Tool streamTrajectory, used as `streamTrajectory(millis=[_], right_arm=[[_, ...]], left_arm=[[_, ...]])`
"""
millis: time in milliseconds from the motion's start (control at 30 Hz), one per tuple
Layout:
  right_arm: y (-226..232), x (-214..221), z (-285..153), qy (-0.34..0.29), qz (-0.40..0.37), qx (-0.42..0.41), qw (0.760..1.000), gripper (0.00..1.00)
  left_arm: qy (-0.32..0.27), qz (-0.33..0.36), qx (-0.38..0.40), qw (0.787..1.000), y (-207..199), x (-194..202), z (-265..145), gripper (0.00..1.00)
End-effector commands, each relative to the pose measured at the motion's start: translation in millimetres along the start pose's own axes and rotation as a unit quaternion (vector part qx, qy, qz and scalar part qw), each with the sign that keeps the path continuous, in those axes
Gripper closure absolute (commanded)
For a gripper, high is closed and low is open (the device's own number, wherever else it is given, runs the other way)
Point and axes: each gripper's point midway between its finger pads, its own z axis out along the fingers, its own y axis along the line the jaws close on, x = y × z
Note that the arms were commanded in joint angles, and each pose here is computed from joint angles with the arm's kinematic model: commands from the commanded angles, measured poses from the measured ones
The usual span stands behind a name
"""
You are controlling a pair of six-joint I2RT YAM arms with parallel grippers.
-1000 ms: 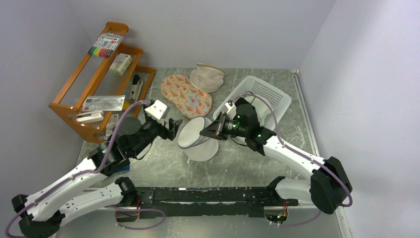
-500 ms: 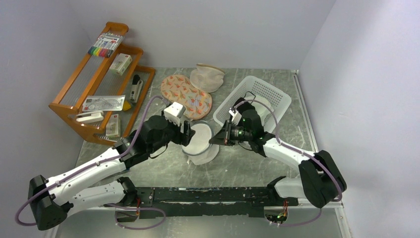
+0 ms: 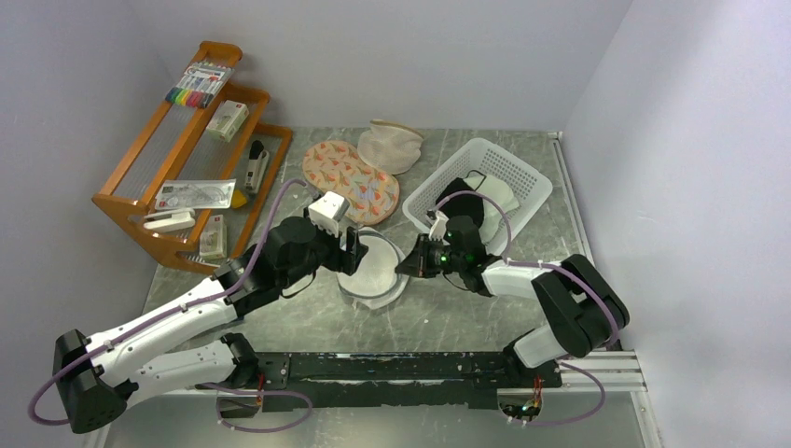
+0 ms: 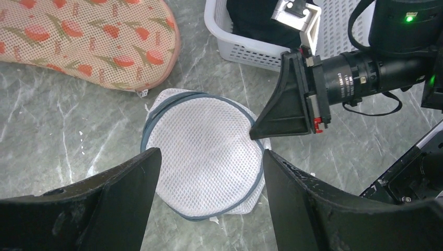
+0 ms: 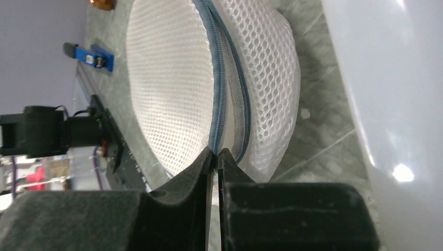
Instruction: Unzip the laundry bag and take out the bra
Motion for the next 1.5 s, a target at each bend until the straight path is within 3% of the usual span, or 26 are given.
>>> streamTrajectory(millis=[0, 233, 367, 500, 800, 967, 1167, 1267, 1467], right_arm=[[-32, 23, 9, 0.024, -0.006, 0.092, 0.995, 0.89], [-34, 8, -8, 0.002, -0.042, 0.164, 0.986, 0.76], [-14, -12, -19, -0.013, -0.065, 0.16, 0.985, 0.6], [6, -31, -28, -0.028, -0.088, 0.15, 0.984, 0.46], [28, -62, -43, -0.057, -0.141, 0.149, 0.977, 0.32], [26, -106, -62, -0.095, -0.167, 0.196, 0.962, 0.23], [17, -185, -122, -0.184, -0.146, 0.234, 0.943, 0.15], [20, -246, -188, -0.269, -0.119, 0.268, 0.917, 0.09], [48, -281, -255, -0.355, -0.124, 0.308, 0.874, 0.06]], left_arm=[[-0.024, -0.007, 0.001, 1.0, -4, -22, -6, 0.18], [-0.032, -0.011, -0.019, 0.999, 5, -22, -10, 0.15], [-0.072, -0.069, -0.064, 0.993, 21, -42, -19, 0.0], [-0.119, -0.086, -0.048, 0.988, 23, -67, -24, 0.01], [-0.054, -0.123, -0.034, 0.99, 65, -57, 7, 0.01], [-0.059, -0.129, -0.031, 0.989, 92, -76, 14, 0.02], [-0.132, -0.063, -0.068, 0.987, 110, -153, -4, 0.0], [-0.204, -0.018, -0.124, 0.971, 124, -218, -32, 0.01], [-0.286, 0.05, -0.147, 0.945, 115, -303, -84, 0.01]])
